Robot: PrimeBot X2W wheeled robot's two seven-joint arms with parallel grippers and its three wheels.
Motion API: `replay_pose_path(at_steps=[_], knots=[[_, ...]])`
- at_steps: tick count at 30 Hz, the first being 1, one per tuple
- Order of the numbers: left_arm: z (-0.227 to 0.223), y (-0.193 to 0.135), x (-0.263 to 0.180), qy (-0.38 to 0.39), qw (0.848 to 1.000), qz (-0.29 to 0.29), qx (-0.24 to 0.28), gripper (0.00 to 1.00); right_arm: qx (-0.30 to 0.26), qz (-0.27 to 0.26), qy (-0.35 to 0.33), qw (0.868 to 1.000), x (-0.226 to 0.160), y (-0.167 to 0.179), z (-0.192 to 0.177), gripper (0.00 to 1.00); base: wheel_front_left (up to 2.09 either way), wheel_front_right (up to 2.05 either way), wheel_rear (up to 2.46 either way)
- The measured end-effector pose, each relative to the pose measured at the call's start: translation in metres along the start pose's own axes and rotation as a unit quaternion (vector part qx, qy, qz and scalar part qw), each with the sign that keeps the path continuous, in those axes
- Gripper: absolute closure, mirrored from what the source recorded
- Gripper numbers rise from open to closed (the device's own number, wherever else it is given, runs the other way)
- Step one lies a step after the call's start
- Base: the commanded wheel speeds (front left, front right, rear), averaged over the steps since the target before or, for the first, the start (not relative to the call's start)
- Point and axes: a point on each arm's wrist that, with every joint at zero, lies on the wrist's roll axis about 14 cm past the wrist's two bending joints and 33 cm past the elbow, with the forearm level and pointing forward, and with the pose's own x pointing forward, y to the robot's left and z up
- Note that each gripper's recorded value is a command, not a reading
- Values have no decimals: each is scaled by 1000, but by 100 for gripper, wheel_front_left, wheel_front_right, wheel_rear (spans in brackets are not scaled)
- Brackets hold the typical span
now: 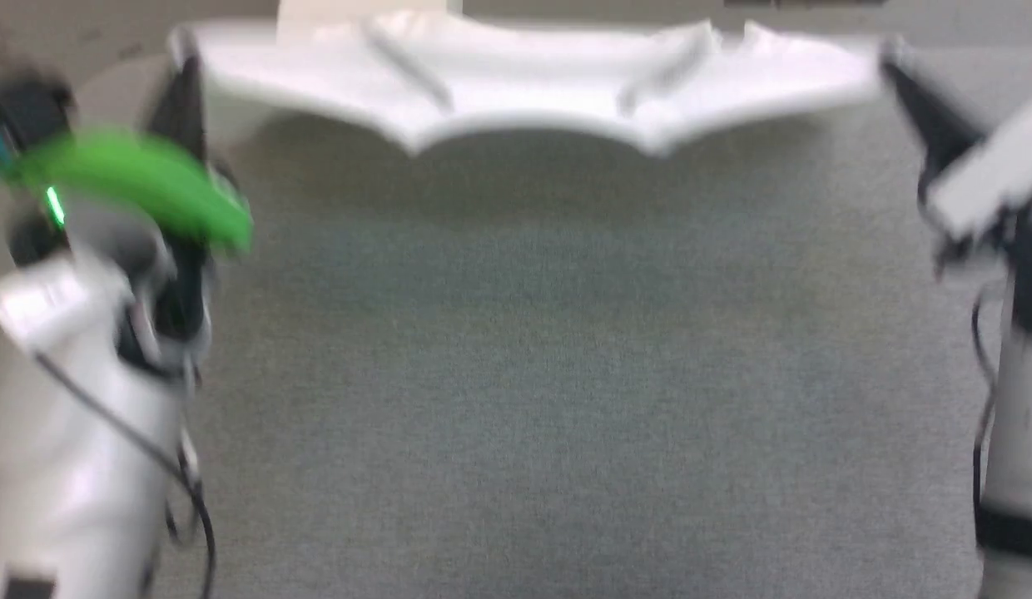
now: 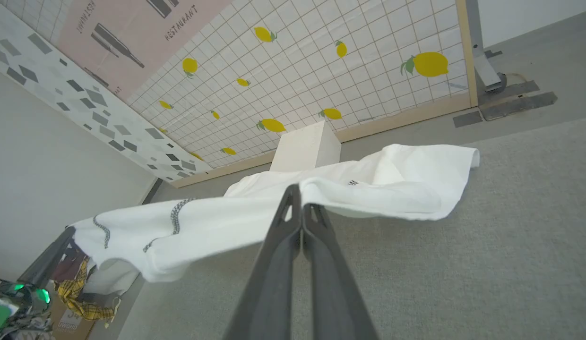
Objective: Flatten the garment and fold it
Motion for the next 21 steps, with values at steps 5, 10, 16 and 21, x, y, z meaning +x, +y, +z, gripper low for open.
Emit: replay_pose_path(at_steps=[5, 10, 16, 21], knots=[[-58, 17, -84, 76, 995, 54, -40, 100, 3, -57, 45, 997, -64, -31, -51, 100, 0, 0, 0], [-103, 35, -158, 146, 980, 112, -70, 100, 3, -106, 124, 987, -122, -51, -111, 100, 0, 0, 0], [-148, 45, -229, 252, 953, 153, -71, 100, -39, -164, 237, 957, -188, -70, -170, 100, 0, 0, 0], [-175, 48, -259, 338, 927, 160, -38, 100, -63, -185, 287, 938, -210, -75, -187, 100, 0, 0, 0]])
